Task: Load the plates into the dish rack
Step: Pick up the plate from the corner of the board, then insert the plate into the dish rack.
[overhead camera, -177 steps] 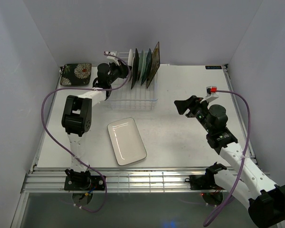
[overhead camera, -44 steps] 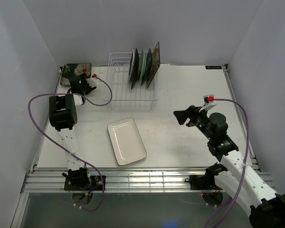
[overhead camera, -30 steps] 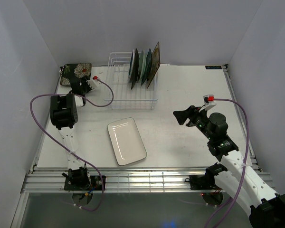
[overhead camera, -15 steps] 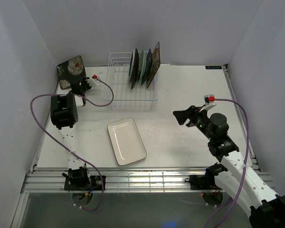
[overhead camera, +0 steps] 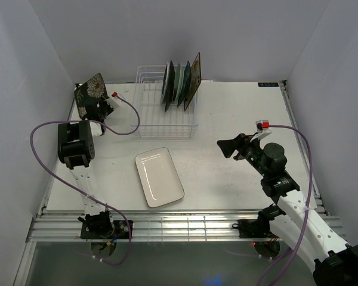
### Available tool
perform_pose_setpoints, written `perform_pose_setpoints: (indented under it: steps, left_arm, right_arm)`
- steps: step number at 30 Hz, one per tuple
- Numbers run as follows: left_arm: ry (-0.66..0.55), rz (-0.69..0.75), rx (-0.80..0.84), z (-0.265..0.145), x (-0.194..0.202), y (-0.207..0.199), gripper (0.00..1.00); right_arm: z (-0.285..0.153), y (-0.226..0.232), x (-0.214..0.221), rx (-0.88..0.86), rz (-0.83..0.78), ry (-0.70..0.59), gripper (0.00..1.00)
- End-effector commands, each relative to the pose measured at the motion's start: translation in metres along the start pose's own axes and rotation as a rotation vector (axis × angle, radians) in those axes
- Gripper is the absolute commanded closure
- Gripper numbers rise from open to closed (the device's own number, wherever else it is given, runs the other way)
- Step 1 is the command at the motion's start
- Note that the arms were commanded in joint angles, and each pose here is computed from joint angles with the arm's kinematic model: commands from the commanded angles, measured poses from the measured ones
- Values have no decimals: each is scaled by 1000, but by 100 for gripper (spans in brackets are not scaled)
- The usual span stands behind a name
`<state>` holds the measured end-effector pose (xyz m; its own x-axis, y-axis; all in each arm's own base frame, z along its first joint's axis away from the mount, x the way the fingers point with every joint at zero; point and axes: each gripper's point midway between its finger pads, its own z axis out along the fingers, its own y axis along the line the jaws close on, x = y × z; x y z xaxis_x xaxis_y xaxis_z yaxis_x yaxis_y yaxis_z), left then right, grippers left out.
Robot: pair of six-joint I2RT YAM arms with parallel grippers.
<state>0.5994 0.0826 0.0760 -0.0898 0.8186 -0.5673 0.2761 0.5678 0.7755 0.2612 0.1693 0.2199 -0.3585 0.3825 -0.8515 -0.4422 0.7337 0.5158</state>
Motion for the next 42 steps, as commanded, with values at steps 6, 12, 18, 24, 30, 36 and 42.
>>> perform_pose_setpoints:
  steps: [6,12,18,24,30,36,42]
  left_arm:
    - [-212,-101,-133,-64,-103,98,100]
    - [-276,-163,-122,-97,-136,116,100]
    - [-361,-271,-97,-134,-176,135,100]
    - [-468,-421,15,-169,-220,138,100]
    - [-606,-546,116,-212,-268,145,100]
    - [-671,-629,186,-233,-292,150,100]
    - [-748,-758,282,-247,-315,151,100]
  right_arm:
    - [1,11,-7,-48,0,-27,27]
    - [2,11,-3,-59,6,-17,27]
    - [3,11,-1,-65,7,-13,27]
    - [4,13,-2,-72,4,-7,27]
    - [6,16,-4,-79,-4,3,27]
    - [4,17,-6,-84,-7,-2,27]
    - [5,18,-4,-94,-4,2,27]
